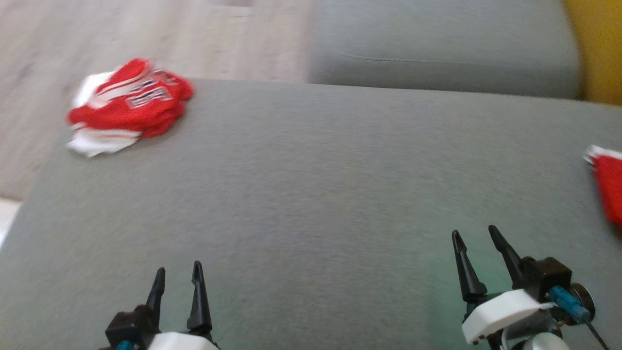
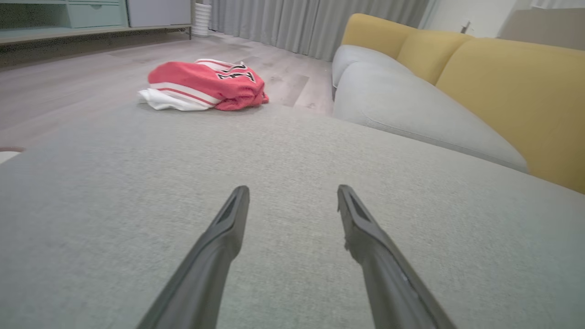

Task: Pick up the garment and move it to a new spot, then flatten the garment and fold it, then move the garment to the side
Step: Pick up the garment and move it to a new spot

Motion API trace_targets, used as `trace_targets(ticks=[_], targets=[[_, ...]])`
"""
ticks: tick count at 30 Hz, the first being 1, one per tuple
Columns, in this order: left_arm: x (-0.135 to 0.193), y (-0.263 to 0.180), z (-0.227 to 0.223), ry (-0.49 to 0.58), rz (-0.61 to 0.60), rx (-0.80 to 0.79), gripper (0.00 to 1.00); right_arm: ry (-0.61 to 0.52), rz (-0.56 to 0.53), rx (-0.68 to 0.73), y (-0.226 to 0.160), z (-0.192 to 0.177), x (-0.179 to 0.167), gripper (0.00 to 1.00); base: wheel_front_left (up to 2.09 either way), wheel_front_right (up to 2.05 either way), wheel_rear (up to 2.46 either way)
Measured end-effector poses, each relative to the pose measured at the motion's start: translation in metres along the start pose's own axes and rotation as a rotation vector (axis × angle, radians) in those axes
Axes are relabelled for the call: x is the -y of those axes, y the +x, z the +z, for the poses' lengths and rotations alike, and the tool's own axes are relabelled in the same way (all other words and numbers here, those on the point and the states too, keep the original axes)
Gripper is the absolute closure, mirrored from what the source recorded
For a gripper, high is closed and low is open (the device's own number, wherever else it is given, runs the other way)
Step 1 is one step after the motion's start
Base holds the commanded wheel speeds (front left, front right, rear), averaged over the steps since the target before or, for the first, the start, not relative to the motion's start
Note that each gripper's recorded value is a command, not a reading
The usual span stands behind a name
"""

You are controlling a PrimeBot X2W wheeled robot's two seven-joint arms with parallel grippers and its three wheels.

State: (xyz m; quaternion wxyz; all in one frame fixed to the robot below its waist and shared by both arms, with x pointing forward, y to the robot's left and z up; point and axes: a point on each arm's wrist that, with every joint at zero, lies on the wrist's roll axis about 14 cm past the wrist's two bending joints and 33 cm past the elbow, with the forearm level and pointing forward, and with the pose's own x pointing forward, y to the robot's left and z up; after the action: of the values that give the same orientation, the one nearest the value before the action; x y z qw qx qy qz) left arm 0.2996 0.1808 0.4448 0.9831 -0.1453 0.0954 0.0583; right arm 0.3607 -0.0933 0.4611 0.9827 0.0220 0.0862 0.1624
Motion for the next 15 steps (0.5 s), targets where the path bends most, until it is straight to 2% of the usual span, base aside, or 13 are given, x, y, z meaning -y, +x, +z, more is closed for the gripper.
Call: trace_targets(ticks=[7, 15], targets=[[-0.052, -0.032, 0.015, -0.02, 0.17, 0.069, 0.0, -0.034, 0.181, -0.001, 0.029, 0.005, -0.055, 0.0, 0.0, 0.0, 0.0], [-0.108, -0.081, 0.026, -0.057, 0.4, 0.143, 0.0, -0.066, 0.462, -0.009, 0.044, 0.006, -0.147, 0.0, 0.0, 0.0, 0.0]])
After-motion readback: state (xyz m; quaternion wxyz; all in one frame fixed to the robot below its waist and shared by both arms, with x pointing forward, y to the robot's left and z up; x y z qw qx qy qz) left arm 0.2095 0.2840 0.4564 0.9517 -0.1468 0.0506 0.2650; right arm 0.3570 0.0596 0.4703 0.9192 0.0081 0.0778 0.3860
